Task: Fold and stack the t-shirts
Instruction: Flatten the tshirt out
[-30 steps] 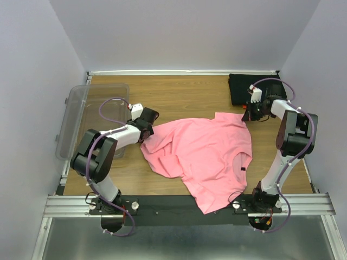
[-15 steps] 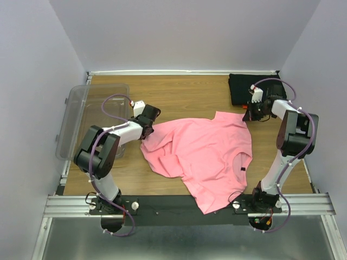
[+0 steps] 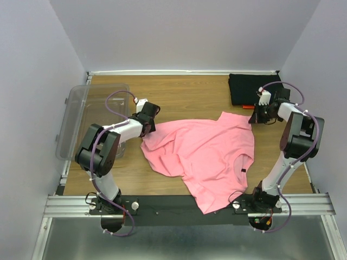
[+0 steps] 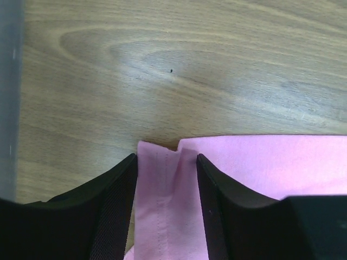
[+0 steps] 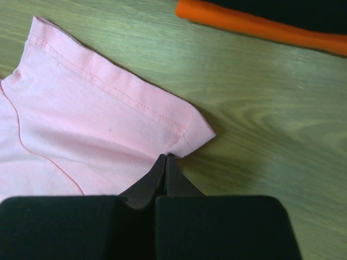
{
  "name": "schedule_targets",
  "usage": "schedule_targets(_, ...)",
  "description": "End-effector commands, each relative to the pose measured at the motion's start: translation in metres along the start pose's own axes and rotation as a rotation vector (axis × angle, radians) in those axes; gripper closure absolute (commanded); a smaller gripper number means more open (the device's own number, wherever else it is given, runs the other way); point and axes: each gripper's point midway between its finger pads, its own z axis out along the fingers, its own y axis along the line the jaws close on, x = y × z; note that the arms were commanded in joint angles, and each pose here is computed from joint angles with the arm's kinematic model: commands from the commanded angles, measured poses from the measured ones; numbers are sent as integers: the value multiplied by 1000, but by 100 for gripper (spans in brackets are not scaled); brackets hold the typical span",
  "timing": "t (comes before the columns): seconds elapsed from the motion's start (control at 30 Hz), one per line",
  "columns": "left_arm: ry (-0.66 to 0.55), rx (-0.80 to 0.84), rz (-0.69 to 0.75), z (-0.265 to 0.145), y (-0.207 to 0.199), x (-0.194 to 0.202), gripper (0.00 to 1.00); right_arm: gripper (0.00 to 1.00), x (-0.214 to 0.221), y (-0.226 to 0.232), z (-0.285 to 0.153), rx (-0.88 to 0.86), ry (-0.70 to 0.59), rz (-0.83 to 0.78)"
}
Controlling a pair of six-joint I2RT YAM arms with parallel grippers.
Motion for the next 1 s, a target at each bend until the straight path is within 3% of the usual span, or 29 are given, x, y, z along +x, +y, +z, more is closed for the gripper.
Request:
schedule_targets(0.0, 21, 51, 36, 2, -6, 0, 43, 99, -6, -8, -14, 27, -44, 2)
schedule_targets(0.23, 10, 168, 89, -3, -24, -10, 36, 100, 5, -20, -18, 40, -47, 31)
schedule_targets(0.43, -11, 242, 87, -11, -34, -21, 36, 100, 12, -29, -21, 48, -51, 52)
schedule_targets(0.97, -11, 253, 49, -2, -23, -39, 41, 99, 21, -40, -26, 47, -61, 78)
